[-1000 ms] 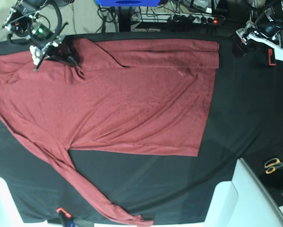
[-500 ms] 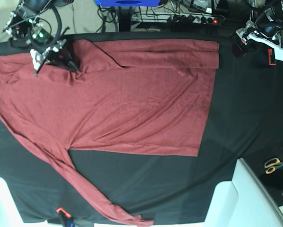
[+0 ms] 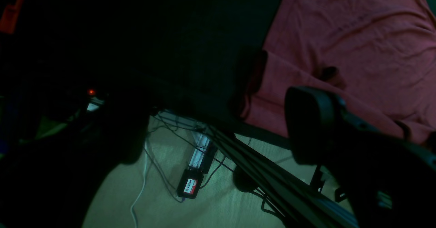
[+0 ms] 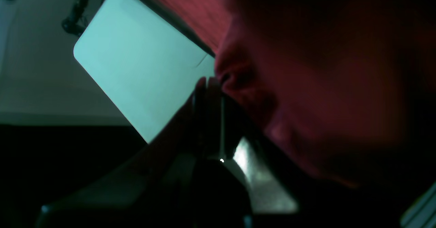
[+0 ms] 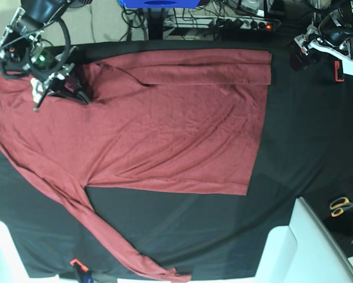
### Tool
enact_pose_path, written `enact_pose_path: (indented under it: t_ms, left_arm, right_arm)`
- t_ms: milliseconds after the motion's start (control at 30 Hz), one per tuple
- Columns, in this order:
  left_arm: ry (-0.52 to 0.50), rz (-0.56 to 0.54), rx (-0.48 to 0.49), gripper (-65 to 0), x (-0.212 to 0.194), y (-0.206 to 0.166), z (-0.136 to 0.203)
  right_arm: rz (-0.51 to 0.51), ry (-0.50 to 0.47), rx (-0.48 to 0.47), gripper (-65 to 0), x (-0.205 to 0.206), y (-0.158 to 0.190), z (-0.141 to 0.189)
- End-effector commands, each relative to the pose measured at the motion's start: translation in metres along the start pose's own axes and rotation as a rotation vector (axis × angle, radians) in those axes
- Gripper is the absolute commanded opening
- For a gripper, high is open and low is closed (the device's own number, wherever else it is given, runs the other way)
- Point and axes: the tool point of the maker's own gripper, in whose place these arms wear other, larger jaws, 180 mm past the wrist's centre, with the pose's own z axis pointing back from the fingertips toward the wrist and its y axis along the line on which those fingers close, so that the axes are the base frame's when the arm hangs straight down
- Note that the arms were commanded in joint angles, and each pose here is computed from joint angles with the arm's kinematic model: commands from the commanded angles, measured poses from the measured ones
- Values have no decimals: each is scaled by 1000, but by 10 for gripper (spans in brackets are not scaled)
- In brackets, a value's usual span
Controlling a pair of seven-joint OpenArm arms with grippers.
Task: Fold the T-shirt properly
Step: 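Drag the grasped collar fabric across the shirt body with the right gripper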
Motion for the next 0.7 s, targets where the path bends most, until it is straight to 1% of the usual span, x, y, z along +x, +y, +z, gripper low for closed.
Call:
enact_pose_path:
  t_ms: [0, 67, 167, 267, 400, 467, 567, 667]
  left_arm:
    - [-27, -13, -5, -49, 9, 0, 4]
    - [-28, -12, -5, -49, 10, 0, 4]
    - [-30, -14, -5, -49, 11, 0, 4]
    - [-30, -14, -5, -49, 11, 0, 4]
    - [-30, -15, -6, -49, 11, -1, 4]
    - [-30, -15, -6, -49, 11, -1, 4]
    - [-30, -14, -5, -49, 11, 0, 4]
    - [-28, -14, -4, -49, 10, 0, 4]
  right_arm:
    - [15, 7, 14, -642, -2, 3, 8]
    - [22, -8, 3, -642, -2, -3, 16]
    - [30, -14, 29, -642, -3, 1, 23]
    - [78, -2, 19, -642, -9, 8, 22]
    - [95, 21, 7, -642, -15, 9, 15]
    - [111, 40, 10, -642, -18, 16, 8]
    - [97, 35, 2, -642, -18, 21, 2]
    - [116, 48, 7, -642, -20, 31, -6]
